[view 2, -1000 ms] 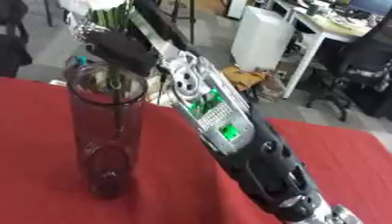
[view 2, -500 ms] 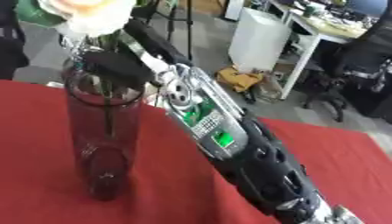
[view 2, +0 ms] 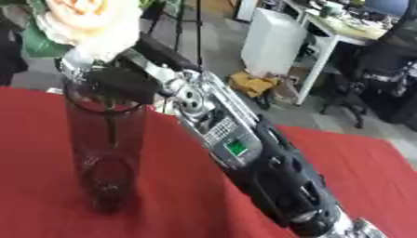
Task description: Arrange flowers into the vase.
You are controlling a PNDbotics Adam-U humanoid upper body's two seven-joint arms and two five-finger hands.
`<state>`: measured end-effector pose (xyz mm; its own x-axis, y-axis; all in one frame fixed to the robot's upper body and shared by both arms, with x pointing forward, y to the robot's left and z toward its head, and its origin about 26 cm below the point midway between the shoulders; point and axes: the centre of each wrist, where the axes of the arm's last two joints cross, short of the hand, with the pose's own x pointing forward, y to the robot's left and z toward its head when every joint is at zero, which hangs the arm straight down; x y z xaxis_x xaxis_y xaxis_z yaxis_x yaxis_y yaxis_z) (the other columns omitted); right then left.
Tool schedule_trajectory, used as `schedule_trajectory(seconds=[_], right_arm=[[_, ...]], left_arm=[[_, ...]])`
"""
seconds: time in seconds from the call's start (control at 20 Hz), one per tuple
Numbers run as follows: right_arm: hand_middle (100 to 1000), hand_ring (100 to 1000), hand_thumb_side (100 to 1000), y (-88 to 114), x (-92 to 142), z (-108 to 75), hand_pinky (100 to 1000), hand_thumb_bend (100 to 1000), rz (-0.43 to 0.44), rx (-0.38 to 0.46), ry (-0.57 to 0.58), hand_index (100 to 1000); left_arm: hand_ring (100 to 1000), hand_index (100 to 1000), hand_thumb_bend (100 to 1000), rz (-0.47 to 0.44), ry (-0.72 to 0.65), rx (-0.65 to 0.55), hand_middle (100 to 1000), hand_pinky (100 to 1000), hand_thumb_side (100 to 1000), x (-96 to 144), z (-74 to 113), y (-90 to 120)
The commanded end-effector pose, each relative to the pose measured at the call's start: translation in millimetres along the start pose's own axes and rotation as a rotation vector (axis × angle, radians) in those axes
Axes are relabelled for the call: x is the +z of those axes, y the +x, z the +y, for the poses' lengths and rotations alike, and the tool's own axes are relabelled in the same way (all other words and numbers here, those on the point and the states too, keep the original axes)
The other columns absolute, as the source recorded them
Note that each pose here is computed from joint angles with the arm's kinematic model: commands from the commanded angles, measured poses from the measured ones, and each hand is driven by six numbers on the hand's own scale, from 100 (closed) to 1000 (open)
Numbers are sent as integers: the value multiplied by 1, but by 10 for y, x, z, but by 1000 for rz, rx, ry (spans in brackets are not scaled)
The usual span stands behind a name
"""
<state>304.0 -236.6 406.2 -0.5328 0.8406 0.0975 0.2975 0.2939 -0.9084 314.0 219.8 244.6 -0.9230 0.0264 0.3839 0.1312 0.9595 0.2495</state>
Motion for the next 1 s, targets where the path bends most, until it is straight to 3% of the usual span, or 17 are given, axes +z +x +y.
schedule_trajectory(seconds=[0.05, 0.2, 0.25, 0.5, 1.0], right_arm=[[680, 889, 1000, 37, 68, -208, 745, 326, -7, 58, -13, 851], [688, 890, 1000, 47, 86, -246, 740, 769, -6, 66, 17, 863], [691, 892, 1000, 50, 90, -254, 745, 840, -3, 70, 28, 868], [712, 905, 1000, 55, 41, -263, 764, 897, 10, 79, 92, 890], [703, 910, 979, 70, 48, -351, 771, 896, 26, 112, 174, 901]], left_arm=[[935, 884, 100, -19, -11, 2, 879, 832, 1000, -25, -9, 48], [940, 883, 100, -17, -11, 3, 879, 831, 1000, -21, -10, 47], [942, 883, 100, -17, -11, 4, 879, 831, 1000, -21, -11, 47], [947, 883, 100, -15, -12, 7, 879, 831, 1000, -16, -14, 45], [949, 883, 100, -15, -11, 11, 879, 830, 1000, -16, -20, 44]])
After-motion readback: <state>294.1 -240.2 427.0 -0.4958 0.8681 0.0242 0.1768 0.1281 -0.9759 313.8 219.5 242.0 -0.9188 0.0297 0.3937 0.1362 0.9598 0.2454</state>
